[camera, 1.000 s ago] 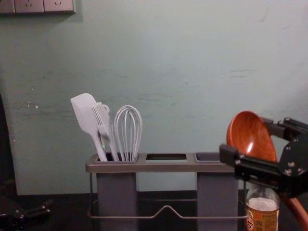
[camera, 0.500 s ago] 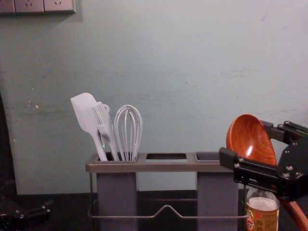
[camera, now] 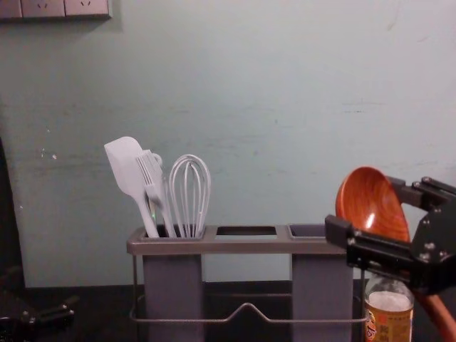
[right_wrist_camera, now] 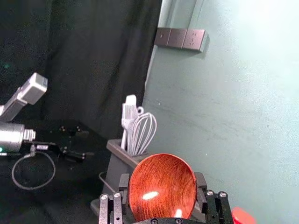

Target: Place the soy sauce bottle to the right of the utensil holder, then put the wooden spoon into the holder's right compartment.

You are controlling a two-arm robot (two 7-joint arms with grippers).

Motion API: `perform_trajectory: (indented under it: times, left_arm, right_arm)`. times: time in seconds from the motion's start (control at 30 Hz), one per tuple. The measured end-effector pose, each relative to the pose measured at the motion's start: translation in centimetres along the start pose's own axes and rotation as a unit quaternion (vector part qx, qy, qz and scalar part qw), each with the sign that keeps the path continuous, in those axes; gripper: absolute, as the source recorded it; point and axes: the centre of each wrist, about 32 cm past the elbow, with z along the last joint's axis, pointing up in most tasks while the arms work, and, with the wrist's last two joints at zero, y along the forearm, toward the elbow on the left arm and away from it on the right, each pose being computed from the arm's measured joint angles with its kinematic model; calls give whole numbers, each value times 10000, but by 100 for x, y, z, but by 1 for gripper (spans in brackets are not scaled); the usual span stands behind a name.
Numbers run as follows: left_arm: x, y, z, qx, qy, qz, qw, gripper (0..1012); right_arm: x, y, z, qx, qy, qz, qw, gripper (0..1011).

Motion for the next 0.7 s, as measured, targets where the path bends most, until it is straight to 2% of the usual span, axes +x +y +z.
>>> perform_trajectory:
  times: [0.13, 0.3, 0.43, 0.47, 0.57, 0.6, 0.7]
  left_arm:
    - [0, 0, 0, 0, 0, 0, 10000, 1005]
    - [0, 0, 0, 0, 0, 0, 10000, 1005]
    - [0, 0, 0, 0, 0, 0, 10000, 1005]
    - [0, 0, 0, 0, 0, 0, 10000, 1005]
    - [0, 0, 0, 0, 0, 1, 10000, 1005]
    - [0, 0, 0, 0, 0, 0, 10000, 1005]
    - [0, 0, 0, 0, 0, 0, 10000, 1005]
  right_arm:
    - [24, 31, 19, 154, 5, -28, 9999, 840]
    - [128, 183, 112, 512, -68, -58, 9986, 840]
    - [229, 347, 181, 910, -134, -59, 9957, 840]
    - [274, 421, 203, 1076, -193, -52, 9940, 840]
    - [343, 537, 231, 1316, -287, -15, 9909, 840]
    - [381, 619, 239, 1447, -300, 5, 9890, 840]
    - [435, 727, 256, 1595, -320, 43, 9867, 840]
